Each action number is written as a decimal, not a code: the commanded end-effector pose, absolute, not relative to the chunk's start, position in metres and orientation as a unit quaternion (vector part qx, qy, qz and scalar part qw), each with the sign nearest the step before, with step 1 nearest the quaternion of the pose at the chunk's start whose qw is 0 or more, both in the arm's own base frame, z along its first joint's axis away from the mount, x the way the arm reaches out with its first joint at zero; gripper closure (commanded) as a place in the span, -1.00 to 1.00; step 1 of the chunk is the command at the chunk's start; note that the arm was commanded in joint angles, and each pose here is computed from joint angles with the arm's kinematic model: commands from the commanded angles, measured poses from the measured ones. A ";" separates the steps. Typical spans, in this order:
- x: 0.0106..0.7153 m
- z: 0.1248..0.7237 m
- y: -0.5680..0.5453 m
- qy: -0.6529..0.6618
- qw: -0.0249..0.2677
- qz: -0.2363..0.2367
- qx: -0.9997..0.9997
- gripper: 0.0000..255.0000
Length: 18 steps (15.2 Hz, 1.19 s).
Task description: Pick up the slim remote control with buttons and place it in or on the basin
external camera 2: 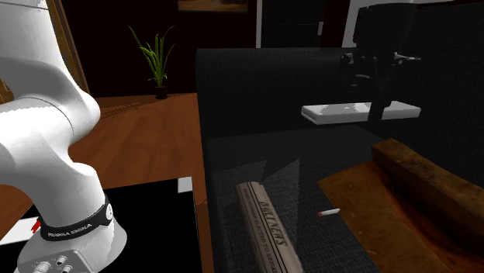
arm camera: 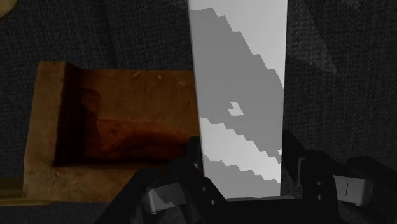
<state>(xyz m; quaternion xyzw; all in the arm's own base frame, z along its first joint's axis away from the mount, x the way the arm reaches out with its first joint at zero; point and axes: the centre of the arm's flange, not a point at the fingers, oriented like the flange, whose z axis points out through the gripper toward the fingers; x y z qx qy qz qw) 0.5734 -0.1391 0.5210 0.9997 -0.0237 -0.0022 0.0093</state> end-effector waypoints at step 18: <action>0.629 0.477 -0.263 -0.023 0.010 -0.002 1.000 1.00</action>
